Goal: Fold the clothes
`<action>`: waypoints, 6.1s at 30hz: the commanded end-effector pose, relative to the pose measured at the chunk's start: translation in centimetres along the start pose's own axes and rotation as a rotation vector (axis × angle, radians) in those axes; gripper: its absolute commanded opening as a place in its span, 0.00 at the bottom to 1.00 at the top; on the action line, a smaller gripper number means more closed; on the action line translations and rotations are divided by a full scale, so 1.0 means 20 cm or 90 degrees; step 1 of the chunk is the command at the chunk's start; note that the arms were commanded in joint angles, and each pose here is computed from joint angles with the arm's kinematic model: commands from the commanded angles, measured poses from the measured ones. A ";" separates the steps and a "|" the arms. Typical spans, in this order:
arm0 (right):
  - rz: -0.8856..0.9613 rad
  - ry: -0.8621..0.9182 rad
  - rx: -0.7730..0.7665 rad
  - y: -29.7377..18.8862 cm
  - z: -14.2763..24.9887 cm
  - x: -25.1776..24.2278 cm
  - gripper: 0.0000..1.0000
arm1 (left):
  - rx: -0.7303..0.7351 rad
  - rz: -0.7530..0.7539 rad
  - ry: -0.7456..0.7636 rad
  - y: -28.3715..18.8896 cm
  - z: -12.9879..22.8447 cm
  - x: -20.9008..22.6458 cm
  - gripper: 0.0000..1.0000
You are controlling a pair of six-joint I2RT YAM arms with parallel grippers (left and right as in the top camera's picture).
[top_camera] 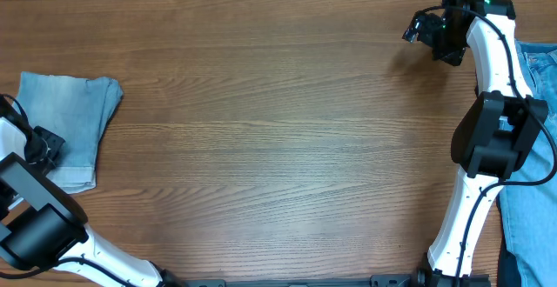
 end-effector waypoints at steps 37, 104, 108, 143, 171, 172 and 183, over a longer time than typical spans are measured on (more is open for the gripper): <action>-0.020 -0.004 -0.037 -0.13 -0.04 0.04 1.00 | 0.101 0.044 0.212 0.03 0.08 -0.31 0.04; -0.020 -0.004 -0.037 -0.13 -0.04 0.04 1.00 | -0.169 0.036 -0.164 -0.46 0.11 -0.21 0.04; -0.020 -0.004 -0.037 -0.13 -0.04 0.04 1.00 | -0.085 -0.002 -0.204 -0.21 0.13 -0.17 0.04; -0.020 -0.004 -0.036 -0.13 -0.04 0.04 1.00 | -0.054 0.074 0.209 0.21 -0.03 -0.28 0.04; -0.020 -0.004 -0.037 -0.13 -0.04 0.04 1.00 | -0.258 0.067 0.342 0.25 -0.18 -0.56 0.04; -0.020 -0.004 -0.037 -0.13 -0.04 0.04 1.00 | -0.268 0.068 0.340 0.25 -0.19 -0.56 0.04; -0.020 -0.004 -0.037 -0.13 -0.04 0.04 1.00 | -0.316 0.067 0.345 0.23 -0.24 -0.57 0.11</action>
Point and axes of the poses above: each gripper's point midway between its finger pads, its own y axis out along the fingers, its own x axis along the line the jaws close on, z = x × y, the point moved 9 cm from there along -y, back along the fingers, and after that the axes turned 11 degrees about y, right-handed, at the moved point
